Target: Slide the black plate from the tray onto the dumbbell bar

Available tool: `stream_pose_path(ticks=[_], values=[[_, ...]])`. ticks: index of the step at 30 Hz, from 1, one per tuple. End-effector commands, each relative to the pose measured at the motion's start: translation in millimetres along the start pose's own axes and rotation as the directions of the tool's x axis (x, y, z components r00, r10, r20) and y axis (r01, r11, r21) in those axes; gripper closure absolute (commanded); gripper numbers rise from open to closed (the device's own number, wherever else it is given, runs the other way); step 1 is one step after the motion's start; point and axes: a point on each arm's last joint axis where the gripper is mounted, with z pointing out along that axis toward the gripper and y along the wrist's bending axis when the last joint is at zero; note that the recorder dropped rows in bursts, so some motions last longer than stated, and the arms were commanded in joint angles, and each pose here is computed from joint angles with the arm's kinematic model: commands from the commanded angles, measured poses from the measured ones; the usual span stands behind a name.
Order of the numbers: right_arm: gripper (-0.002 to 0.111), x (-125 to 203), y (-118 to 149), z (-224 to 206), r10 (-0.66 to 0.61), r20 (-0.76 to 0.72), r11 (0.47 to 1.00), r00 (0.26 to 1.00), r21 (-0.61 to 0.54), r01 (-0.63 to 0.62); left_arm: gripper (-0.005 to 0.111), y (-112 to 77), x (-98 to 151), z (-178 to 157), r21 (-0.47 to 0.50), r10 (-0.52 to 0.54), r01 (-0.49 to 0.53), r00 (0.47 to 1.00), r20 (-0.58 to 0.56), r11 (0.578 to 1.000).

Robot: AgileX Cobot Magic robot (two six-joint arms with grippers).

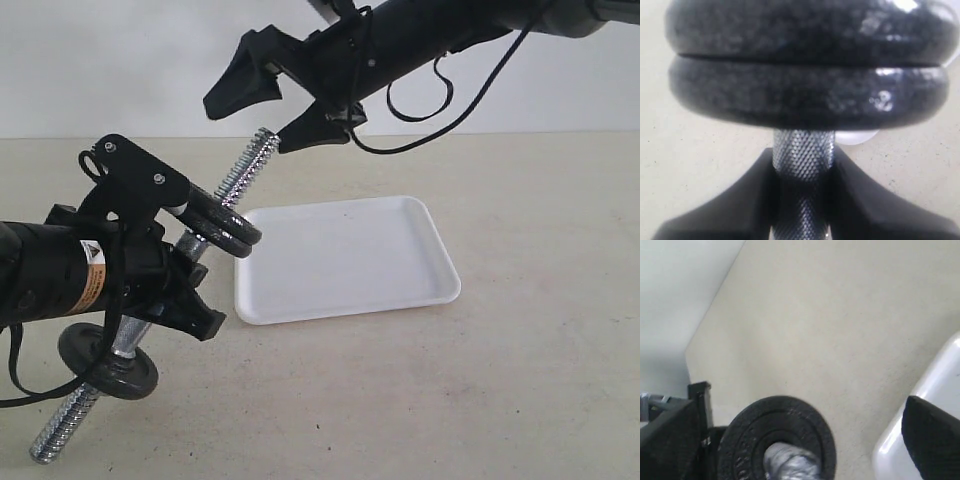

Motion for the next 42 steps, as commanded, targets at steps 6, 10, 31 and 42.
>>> stream_pose_path(ticks=[6, 10, 31, 42], values=[[0.003, -10, -18, -28, 0.0, 0.086, 0.998, 0.996, 0.06, -0.005, 0.102, 17.5, -26, -16, -0.146, 0.023, -0.006, 0.993, 0.115, 0.989], [0.014, -9, -17, -27, -0.015, 0.072, 0.999, 0.997, 0.053, 0.011, 0.102, 19.2, -26, -17, -0.165, 0.023, -0.004, 0.993, 0.115, 0.986], [0.109, 24, -58, -18, 0.125, -0.218, 0.953, 0.968, 0.296, -0.057, 0.102, 28.4, -17, -9, -0.281, -0.147, 0.168, 0.985, 0.095, 0.945], [0.109, 75, -116, 51, 0.29, -0.406, 0.941, 0.867, 0.287, -0.18, 0.102, 33.3, 3, 19, -0.352, -0.247, 0.238, 0.969, 0.019, 0.905]])
